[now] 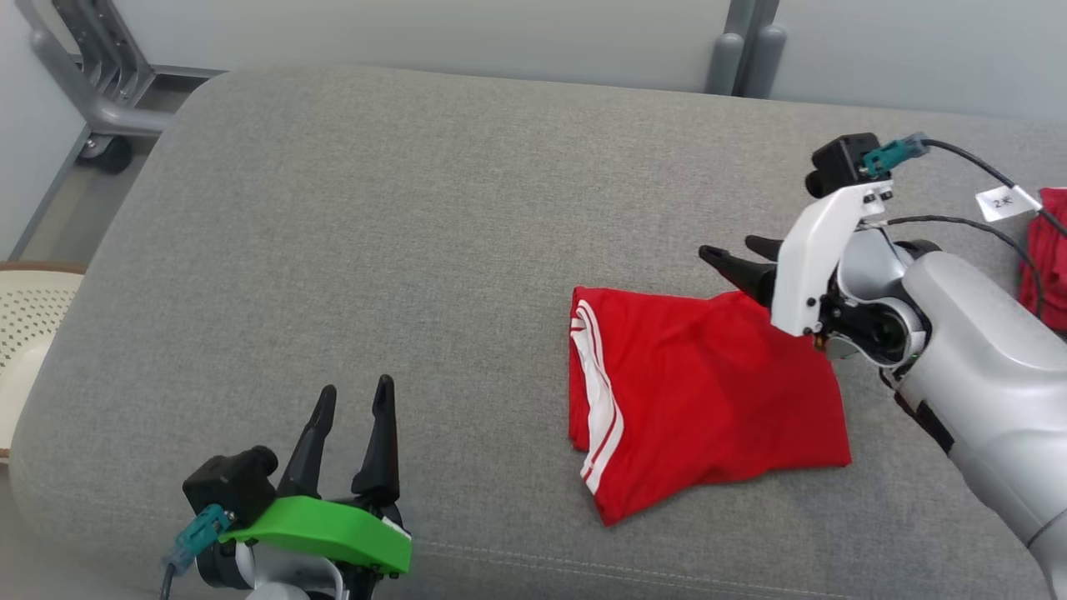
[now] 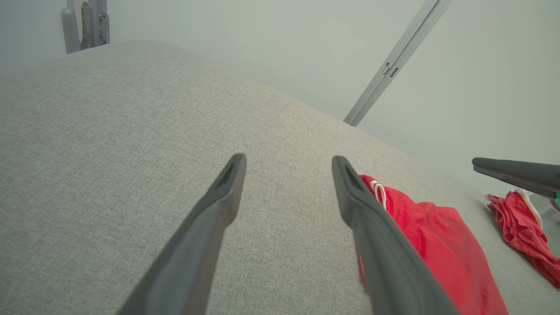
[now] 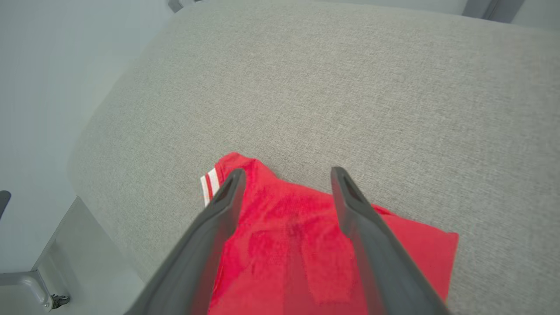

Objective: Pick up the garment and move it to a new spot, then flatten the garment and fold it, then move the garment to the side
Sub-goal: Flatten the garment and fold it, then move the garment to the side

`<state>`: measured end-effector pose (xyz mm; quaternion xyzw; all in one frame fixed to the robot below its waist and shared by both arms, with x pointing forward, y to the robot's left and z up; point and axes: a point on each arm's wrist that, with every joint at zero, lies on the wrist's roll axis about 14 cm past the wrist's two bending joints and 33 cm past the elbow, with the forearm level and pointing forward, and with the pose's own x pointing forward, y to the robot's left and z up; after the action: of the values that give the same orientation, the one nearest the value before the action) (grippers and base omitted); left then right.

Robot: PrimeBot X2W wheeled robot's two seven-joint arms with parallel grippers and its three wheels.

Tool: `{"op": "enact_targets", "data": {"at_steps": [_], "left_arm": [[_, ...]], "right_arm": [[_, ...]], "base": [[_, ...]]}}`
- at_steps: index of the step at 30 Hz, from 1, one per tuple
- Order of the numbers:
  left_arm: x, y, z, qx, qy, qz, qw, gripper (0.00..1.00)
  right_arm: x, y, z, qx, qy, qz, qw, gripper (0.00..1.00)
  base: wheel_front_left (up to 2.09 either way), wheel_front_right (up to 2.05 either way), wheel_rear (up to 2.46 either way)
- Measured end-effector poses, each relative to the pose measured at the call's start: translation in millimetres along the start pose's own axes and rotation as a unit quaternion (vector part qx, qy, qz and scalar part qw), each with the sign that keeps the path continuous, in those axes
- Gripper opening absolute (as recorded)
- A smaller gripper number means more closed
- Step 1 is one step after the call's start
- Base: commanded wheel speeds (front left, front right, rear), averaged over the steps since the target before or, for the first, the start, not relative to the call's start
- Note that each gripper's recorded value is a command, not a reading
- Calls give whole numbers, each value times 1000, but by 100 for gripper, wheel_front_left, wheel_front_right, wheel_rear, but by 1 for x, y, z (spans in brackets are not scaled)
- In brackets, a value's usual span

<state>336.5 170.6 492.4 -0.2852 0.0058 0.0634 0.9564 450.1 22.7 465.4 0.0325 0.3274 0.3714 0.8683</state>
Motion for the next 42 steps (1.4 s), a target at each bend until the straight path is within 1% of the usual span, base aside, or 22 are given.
{"op": "enact_targets", "data": {"at_steps": [3,7,15,21,30,38,39,40,42], "left_arm": [[3,-7,-1,0,2,-11,1000,100],[8,-17,-4,-1,6,-29,1000,100],[17,-36,-13,3,20,-60,998,100],[23,-39,-26,8,43,-64,997,100],[33,-33,-34,15,56,-55,997,100],[34,-25,-33,19,56,-43,997,100],[34,-24,-33,20,56,-42,997,100],[34,-24,-32,20,56,-42,997,100],[33,-23,-32,20,55,-41,997,100]], "right_arm": [[-14,-24,-6,17,-3,-25,1000,100],[-29,-45,-29,43,6,-47,998,100],[-45,-68,-72,87,22,-73,993,100],[-43,-80,-88,85,27,-83,993,100],[-24,-80,-102,90,34,-69,993,100],[-11,-68,-115,94,52,-54,993,100],[-11,-69,-115,95,52,-54,993,90],[-11,-68,-115,97,50,-54,993,49],[-10,-67,-115,99,50,-53,992,28]], "base": [[0,0,0],[0,0,0],[0,0,0],[0,0,0],[0,0,0],[0,0,0],[0,0,0],[0,0,0],[0,0,0]]}}
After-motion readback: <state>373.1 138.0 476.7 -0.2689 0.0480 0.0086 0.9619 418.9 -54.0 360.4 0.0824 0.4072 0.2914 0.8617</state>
